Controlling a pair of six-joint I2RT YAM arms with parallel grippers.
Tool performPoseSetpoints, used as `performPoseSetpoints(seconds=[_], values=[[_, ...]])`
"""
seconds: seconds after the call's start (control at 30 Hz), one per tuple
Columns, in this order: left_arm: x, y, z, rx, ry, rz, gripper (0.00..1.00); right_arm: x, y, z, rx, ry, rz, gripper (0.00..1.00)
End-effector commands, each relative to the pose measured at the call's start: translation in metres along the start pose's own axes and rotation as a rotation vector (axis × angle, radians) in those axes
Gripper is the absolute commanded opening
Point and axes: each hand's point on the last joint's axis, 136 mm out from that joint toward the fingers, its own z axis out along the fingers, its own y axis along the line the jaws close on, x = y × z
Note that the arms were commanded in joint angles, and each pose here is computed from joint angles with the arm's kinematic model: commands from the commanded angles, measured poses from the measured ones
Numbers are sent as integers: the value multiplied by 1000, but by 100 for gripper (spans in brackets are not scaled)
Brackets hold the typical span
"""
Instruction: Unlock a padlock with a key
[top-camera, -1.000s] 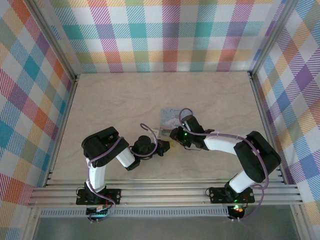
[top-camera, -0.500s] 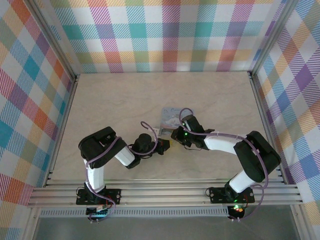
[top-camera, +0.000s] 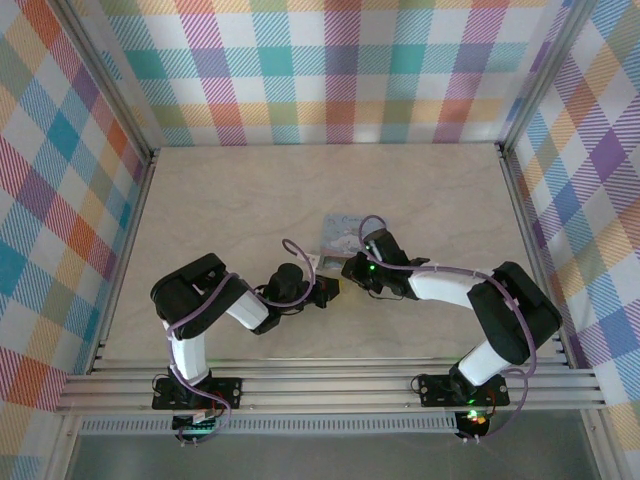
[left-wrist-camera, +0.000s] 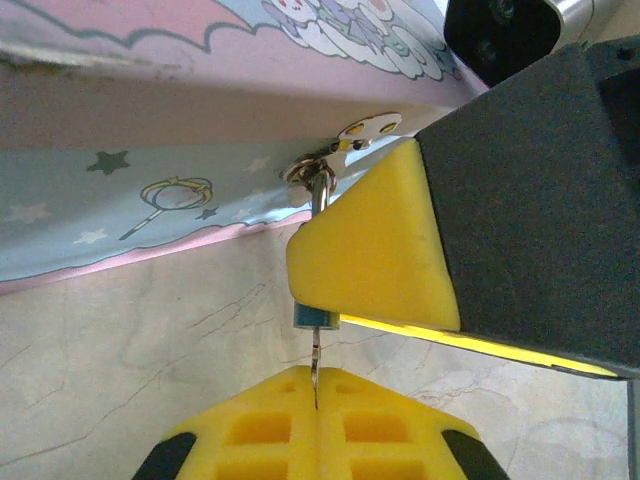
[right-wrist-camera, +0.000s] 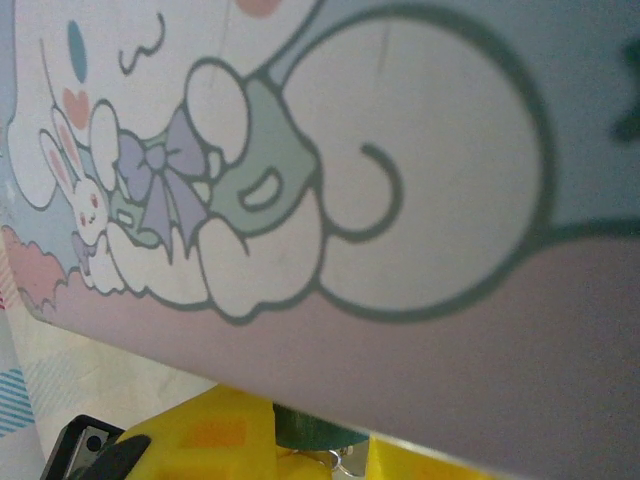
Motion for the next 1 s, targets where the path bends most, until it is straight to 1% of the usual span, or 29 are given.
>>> performPoseSetpoints(seconds=[0.0,0.13,0.23,0.3,0.4,0.47,0.67,0.8,0.9,0.97], values=[[-50,-42,1,141,-139,72,0,48,-48,0,160,197,77,0],[-58,-42,-1,136,-149,59,0,49,-49,0,158,197,84,0],[-62,-40,-4,133,-157,40,13,49,-47,0,141,194,96,0],[-64,-38,-7,133,-161,25,27,48,-45,0,125,185,109,0],[-64,-35,-16,126,-165,9,36,45,-42,-2,113,170,127,0],[-61,-30,-22,114,-153,-7,39,43,-41,-4,111,163,142,0],[-36,-20,-32,113,-85,-48,41,39,-35,-5,80,150,168,0],[-22,-22,-25,169,-32,-75,37,39,-30,-5,60,155,174,0],[-18,-21,-18,196,-32,-97,36,38,-28,-5,53,155,176,0],[-16,-23,-14,225,-30,-112,34,38,-28,-6,50,157,178,0]])
